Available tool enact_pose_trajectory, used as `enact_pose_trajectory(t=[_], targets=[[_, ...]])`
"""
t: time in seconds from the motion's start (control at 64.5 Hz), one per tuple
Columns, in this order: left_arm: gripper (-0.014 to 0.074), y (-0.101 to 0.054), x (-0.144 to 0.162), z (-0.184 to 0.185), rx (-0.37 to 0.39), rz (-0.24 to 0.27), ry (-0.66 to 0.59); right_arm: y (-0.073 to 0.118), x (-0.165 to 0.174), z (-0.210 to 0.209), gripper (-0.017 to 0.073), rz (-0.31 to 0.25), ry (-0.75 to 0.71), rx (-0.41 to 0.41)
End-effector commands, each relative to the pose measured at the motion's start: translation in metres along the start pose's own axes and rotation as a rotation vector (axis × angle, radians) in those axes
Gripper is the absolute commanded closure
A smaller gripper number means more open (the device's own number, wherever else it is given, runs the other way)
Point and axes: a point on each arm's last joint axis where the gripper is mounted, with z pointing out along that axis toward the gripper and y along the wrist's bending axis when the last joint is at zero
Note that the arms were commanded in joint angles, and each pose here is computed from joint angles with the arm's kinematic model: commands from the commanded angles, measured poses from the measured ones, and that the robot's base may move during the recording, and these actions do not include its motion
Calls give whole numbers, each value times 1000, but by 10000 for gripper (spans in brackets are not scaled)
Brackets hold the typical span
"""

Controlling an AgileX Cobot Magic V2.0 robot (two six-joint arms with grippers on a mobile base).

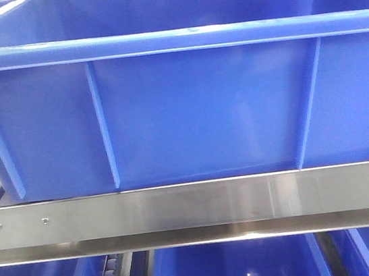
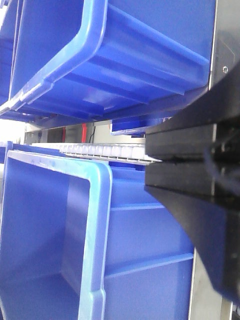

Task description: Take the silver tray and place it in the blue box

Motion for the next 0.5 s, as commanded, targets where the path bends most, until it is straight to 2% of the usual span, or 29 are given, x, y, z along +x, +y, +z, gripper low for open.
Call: enact_pose_trajectory(t=[0.0,0.062,0.109,0.171,0.31,0.481], targets=[[688,0,-11,-2,2,-4,-113,0,-14,-1,503,-16,-85,22],[688,0,-11,-2,2,-4,-113,-2,-13,-1,503,-25,-77,61],[688,0,-11,-2,2,-4,-113,-3,-10,-1,503,-61,-74,96],[688,0,-11,-2,2,-4,-113,-3,-3,1,503,-79,-72,123],[688,0,-11,-2,2,-4,-113,-9,30,2,503,-71,-111,242],[688,0,-11,-2,2,-4,-113,-11,79,0,503,-60,-171,318]])
